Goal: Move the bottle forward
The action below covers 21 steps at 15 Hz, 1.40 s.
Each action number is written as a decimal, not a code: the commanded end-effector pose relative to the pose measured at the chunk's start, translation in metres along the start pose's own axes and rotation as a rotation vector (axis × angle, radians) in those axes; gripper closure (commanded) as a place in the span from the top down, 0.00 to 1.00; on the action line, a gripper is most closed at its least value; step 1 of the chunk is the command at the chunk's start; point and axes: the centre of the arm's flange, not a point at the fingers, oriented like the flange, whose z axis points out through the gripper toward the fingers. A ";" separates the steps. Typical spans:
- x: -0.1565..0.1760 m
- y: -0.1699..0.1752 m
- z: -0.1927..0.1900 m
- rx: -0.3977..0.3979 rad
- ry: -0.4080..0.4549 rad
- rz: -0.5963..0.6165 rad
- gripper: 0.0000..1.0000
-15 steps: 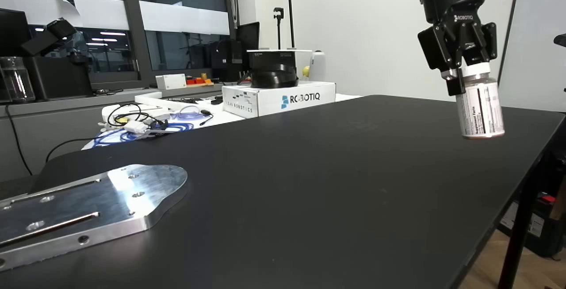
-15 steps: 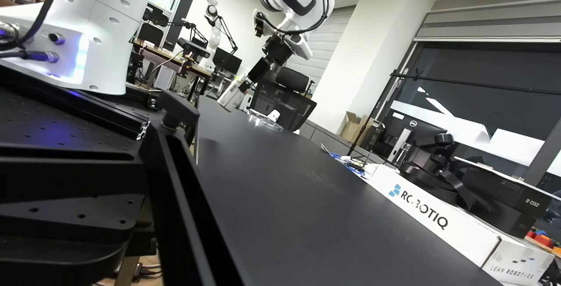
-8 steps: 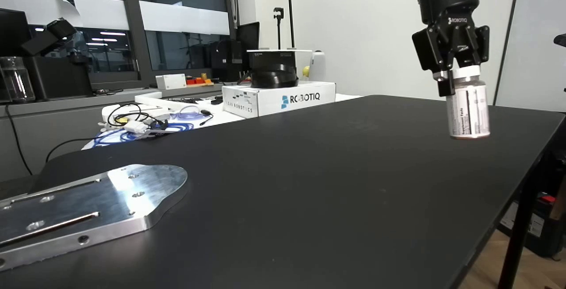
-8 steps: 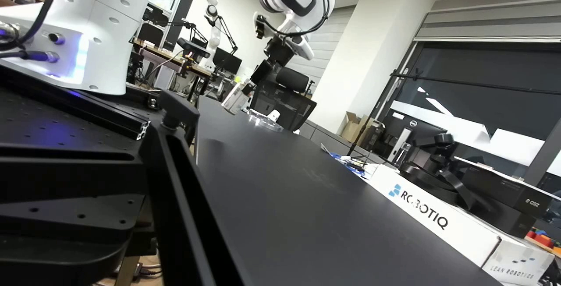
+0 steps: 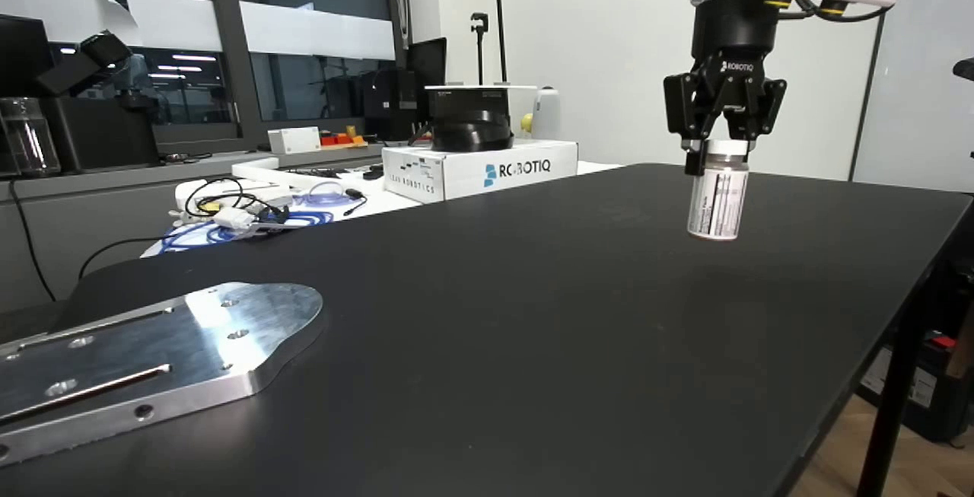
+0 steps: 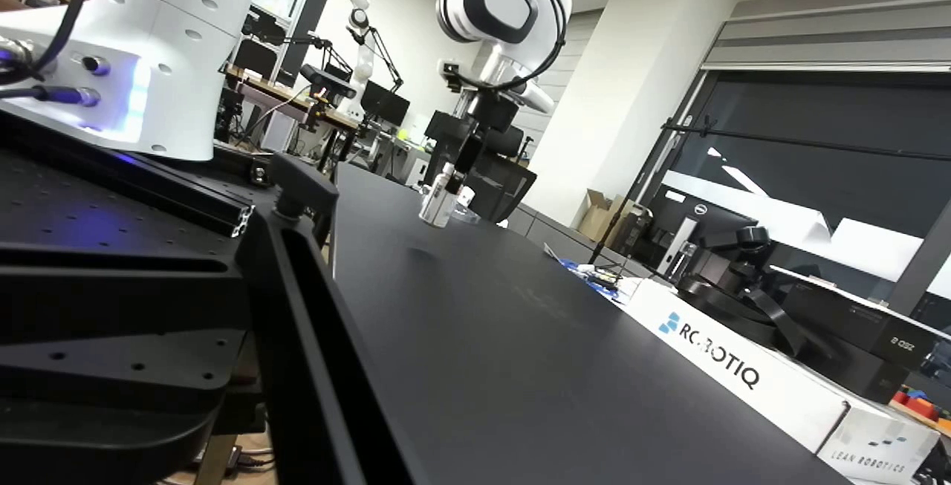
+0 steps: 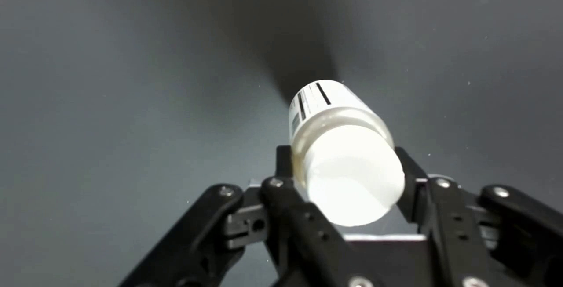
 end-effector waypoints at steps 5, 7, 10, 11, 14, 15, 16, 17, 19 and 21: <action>0.017 0.021 0.027 0.003 0.039 0.053 0.30; 0.017 0.024 0.030 0.001 0.033 0.063 0.30; 0.017 0.023 0.033 -0.004 0.013 0.080 0.80; 0.017 0.023 0.032 -0.003 0.009 0.078 0.81; 0.003 0.012 0.015 -0.002 0.011 0.057 0.98; -0.005 0.006 0.007 -0.017 0.012 0.057 1.00; -0.018 0.001 -0.004 -0.028 0.019 0.051 1.00; -0.027 -0.003 -0.011 -0.037 0.022 0.041 1.00; -0.049 -0.009 -0.026 -0.065 0.017 0.039 1.00; -0.067 -0.011 -0.032 -0.100 0.002 0.054 1.00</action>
